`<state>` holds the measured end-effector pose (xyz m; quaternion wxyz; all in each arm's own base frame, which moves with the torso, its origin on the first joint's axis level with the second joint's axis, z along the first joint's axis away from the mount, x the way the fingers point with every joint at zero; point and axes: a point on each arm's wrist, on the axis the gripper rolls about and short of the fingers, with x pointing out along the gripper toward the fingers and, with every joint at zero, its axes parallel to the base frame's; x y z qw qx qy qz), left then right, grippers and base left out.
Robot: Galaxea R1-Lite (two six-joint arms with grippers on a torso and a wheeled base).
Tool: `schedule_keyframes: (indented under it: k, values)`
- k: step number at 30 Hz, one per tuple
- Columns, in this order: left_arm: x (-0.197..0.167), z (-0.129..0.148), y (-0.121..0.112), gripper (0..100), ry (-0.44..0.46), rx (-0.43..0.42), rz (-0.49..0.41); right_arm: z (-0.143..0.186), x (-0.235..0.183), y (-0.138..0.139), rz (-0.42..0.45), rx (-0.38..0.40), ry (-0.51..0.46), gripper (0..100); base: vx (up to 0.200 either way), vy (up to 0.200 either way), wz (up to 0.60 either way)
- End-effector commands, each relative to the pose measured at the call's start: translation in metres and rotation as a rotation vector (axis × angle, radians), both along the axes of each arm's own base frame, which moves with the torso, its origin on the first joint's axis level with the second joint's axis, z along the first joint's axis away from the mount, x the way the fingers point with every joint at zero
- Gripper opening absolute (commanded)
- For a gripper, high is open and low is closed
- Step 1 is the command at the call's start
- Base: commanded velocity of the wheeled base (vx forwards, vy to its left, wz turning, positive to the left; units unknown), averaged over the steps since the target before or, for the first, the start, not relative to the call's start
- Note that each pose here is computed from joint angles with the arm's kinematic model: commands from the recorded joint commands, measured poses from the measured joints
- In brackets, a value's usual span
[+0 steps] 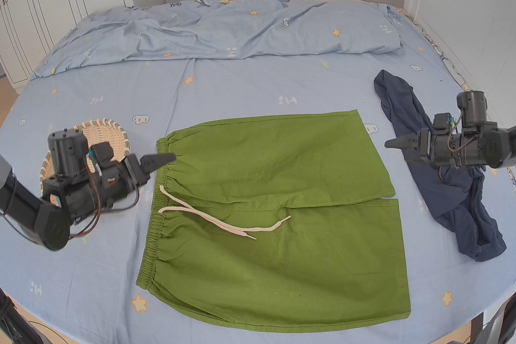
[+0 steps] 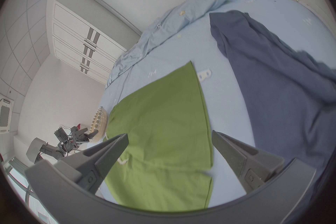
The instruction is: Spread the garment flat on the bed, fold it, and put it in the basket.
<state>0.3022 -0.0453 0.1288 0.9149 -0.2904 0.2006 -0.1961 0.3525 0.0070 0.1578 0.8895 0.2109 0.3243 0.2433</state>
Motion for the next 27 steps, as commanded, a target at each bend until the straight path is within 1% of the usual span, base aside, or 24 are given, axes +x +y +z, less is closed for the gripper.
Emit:
schedule_keyframes:
  k: [1, 5, 7, 9, 11, 12, 17, 18, 20, 21, 24, 27]
  values:
    - [-0.105, -0.034, 0.013, 100, 0.227, -0.087, 0.02, 0.002, -0.114, 0.007, 0.022, 0.003, 0.004, 100, 0.0, 0.0, 0.0]
    - [-0.142, -0.047, 0.016, 100, 0.274, -0.094, -0.005, -0.009, -0.136, 0.01, 0.04, 0.002, 0.043, 100, 0.0, 0.0, 0.0]
    - [-0.147, -0.047, 0.017, 100, 0.284, -0.103, -0.021, -0.012, -0.141, 0.012, 0.049, 0.002, 0.054, 100, 0.0, 0.0, 0.0]
    - [-0.154, -0.05, 0.019, 100, 0.349, -0.121, -0.007, -0.015, -0.147, 0.015, 0.064, 0.0, 0.066, 100, 0.0, 0.0, 0.0]
    - [-0.154, -0.05, 0.019, 100, 0.355, -0.121, -0.006, -0.014, -0.147, 0.015, 0.064, 0.0, 0.065, 100, 0.0, 0.0, 0.0]
    - [-0.161, -0.058, 0.022, 100, 0.453, -0.109, 0.005, -0.017, -0.153, 0.017, 0.074, -0.004, 0.07, 100, 0.0, 0.0, 0.0]
    - [-0.16, -0.067, 0.023, 100, 0.506, -0.075, -0.029, -0.017, -0.154, 0.017, 0.074, -0.004, 0.068, 100, 0.0, 0.0, 0.0]
    - [-0.158, -0.072, 0.024, 100, 0.528, -0.067, -0.034, -0.017, -0.154, 0.017, 0.074, -0.004, 0.068, 100, 0.0, 0.0, 0.0]
    - [-0.155, -0.076, 0.026, 100, 0.547, -0.066, -0.033, -0.017, -0.154, 0.017, 0.074, -0.004, 0.068, 100, 0.0, 0.0, 0.0]
    - [-0.146, -0.083, 0.029, 100, 0.575, -0.076, -0.023, -0.017, -0.154, 0.017, 0.073, -0.005, 0.071, 100, 0.0, 0.0, 0.0]
    - [-0.134, -0.091, 0.029, 100, 0.585, -0.101, -0.053, -0.017, -0.154, 0.017, 0.07, -0.006, 0.071, 100, 0.0, 0.0, 0.0]
    - [-0.133, -0.096, 0.029, 100, 0.575, -0.108, -0.066, -0.017, -0.154, 0.016, 0.067, -0.006, 0.07, 100, 0.0, 0.0, 0.0]
